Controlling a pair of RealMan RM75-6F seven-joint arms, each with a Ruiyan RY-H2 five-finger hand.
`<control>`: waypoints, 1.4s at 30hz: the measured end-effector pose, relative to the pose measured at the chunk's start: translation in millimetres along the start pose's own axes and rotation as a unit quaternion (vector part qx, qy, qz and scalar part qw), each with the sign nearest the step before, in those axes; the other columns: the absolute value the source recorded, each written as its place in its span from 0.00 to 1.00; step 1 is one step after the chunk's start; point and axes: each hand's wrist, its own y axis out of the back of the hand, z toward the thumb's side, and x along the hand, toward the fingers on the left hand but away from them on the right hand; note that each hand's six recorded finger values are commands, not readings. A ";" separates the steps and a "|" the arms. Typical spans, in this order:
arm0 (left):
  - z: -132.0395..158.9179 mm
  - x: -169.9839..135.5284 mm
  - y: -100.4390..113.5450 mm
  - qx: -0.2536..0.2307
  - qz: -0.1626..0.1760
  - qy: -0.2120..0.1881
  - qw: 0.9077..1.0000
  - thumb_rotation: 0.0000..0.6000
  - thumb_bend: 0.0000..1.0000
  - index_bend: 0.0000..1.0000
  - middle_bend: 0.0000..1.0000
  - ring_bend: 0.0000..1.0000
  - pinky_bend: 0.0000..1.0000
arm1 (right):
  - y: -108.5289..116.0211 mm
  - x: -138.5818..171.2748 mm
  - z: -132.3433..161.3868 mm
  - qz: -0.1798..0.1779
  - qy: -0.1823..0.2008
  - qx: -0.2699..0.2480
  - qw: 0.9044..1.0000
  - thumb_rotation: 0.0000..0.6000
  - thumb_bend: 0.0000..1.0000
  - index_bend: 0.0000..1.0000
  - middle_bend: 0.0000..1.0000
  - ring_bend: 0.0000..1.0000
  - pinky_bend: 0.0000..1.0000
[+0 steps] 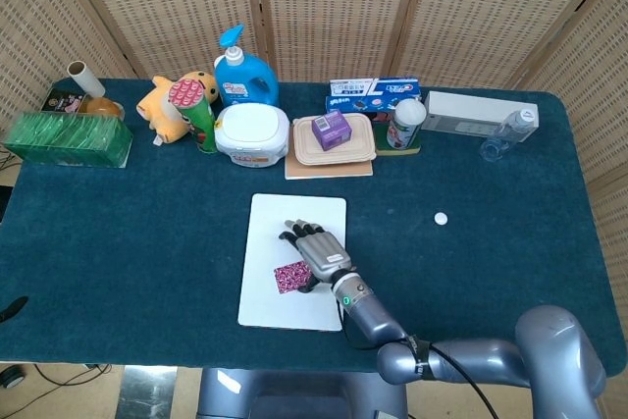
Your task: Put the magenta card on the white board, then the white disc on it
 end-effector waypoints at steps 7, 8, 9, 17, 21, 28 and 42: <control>-0.3 0.9 -0.2 0.000 -0.002 0.000 1.000 1.00 0.10 0.00 0.00 0.00 0.00 | 31.3 12.2 -25.3 -0.038 -0.008 0.025 0.999 1.00 0.15 0.24 0.04 0.00 0.10; -0.1 1.0 -0.3 0.000 -0.002 0.000 1.000 1.00 0.10 0.00 0.00 0.00 0.00 | 36.3 14.5 -31.9 -0.043 -0.012 0.030 0.999 1.00 0.17 0.26 0.04 0.00 0.10; 0.1 1.0 -0.4 0.001 -0.002 0.000 1.000 1.00 0.10 0.00 0.00 0.00 0.00 | 41.3 16.9 -39.5 -0.049 -0.017 0.035 0.998 1.00 0.19 0.28 0.04 0.00 0.10; 2.8 0.8 -2.8 0.008 -0.003 0.001 1.000 1.00 0.10 0.00 0.00 0.00 0.00 | 79.2 35.7 -127.0 -0.076 -0.090 0.071 0.990 1.00 0.26 0.34 0.05 0.00 0.10; 3.6 1.4 -4.1 0.011 -0.003 0.005 1.000 1.00 0.10 0.00 0.00 0.00 0.00 | 85.1 42.1 -168.6 -0.073 -0.124 0.076 0.987 1.00 0.28 0.35 0.05 0.00 0.11; 4.8 3.2 -6.1 0.015 -0.003 0.012 1.000 1.00 0.10 0.00 0.00 0.00 0.00 | 83.1 58.7 -234.0 -0.059 -0.173 0.066 0.981 1.00 0.30 0.37 0.05 0.00 0.12; 4.1 3.1 -5.9 0.015 -0.001 0.016 1.000 1.00 0.10 0.00 0.00 0.00 0.00 | 76.0 68.1 -271.7 -0.053 -0.195 0.061 0.977 1.00 0.30 0.40 0.05 0.00 0.14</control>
